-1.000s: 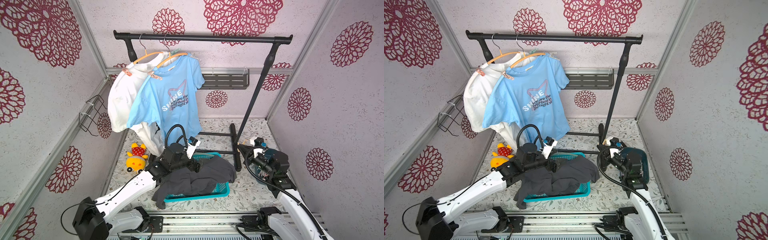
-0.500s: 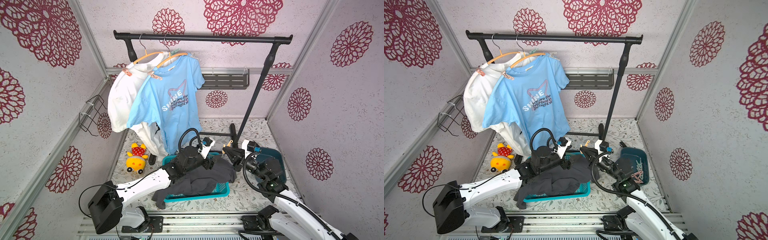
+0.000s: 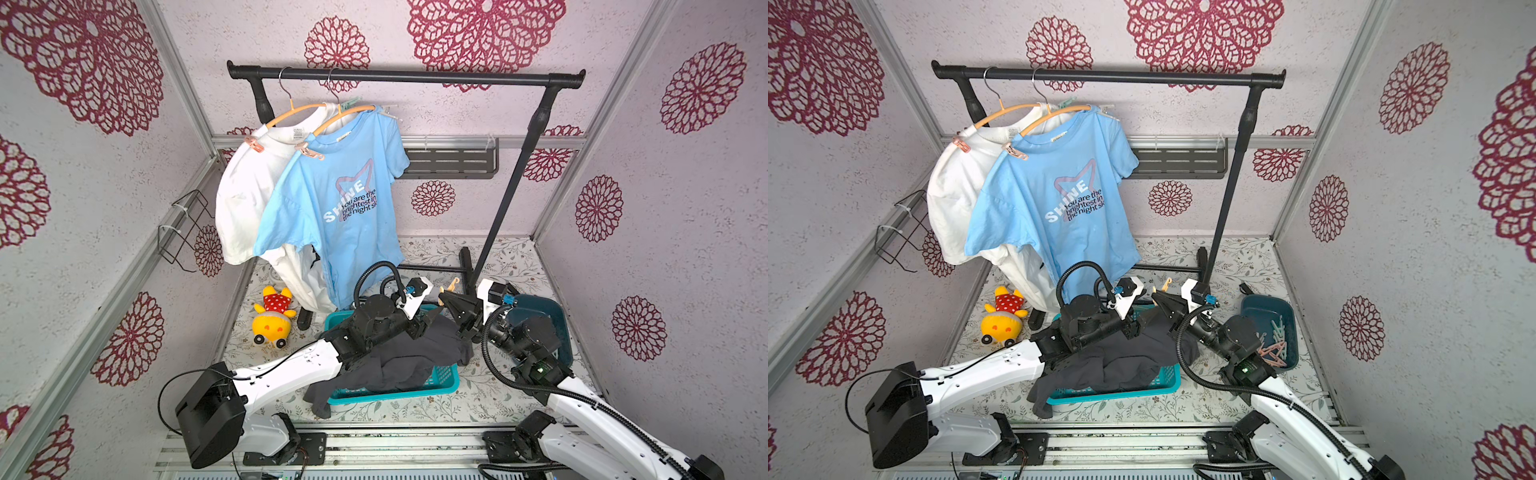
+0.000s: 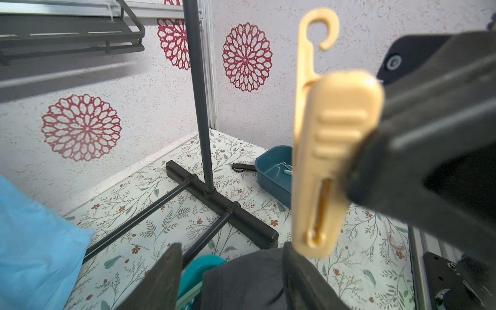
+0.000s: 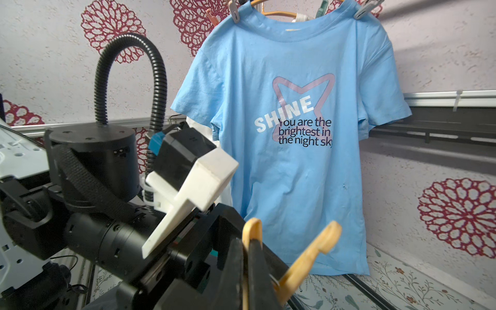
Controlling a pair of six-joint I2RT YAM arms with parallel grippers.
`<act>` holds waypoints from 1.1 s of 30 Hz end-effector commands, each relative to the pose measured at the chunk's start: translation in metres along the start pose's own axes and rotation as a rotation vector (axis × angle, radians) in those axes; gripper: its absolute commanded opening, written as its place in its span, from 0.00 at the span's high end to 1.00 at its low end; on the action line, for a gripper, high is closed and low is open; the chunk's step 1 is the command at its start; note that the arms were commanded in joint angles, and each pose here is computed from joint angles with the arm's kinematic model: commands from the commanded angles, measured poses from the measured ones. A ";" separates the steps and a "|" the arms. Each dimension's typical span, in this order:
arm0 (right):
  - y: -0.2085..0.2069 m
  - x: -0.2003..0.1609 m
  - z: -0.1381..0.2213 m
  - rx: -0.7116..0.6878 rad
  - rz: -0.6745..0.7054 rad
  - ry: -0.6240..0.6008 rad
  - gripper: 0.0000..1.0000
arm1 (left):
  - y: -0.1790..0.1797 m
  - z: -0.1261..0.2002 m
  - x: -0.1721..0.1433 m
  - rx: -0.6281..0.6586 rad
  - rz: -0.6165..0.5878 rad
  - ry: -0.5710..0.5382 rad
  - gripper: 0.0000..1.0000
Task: Use clothespins to secure the t-shirt on both sides of the hanger
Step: Open the clothespin.
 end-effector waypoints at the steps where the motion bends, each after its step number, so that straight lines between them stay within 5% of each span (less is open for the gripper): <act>1: 0.006 0.017 0.001 -0.005 0.059 -0.054 1.00 | 0.004 0.010 -0.004 0.053 -0.085 0.065 0.36; 10: 0.010 0.014 -0.007 0.053 0.045 -0.072 1.00 | -0.007 0.025 0.021 -0.089 -0.019 -0.144 0.32; 33: 0.024 0.002 -0.004 0.130 -0.024 -0.071 1.00 | -0.001 0.021 0.041 -0.068 0.057 -0.225 0.56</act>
Point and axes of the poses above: each gripper's point midway between its finger pads, its own z axis back along the fingers, its own y axis along the line the jaws close on, x = y × z, the point moved 8 cm from there along z, back along the fingers, and after that the axes turned 15 degrees about -z, right-handed, at the moved point
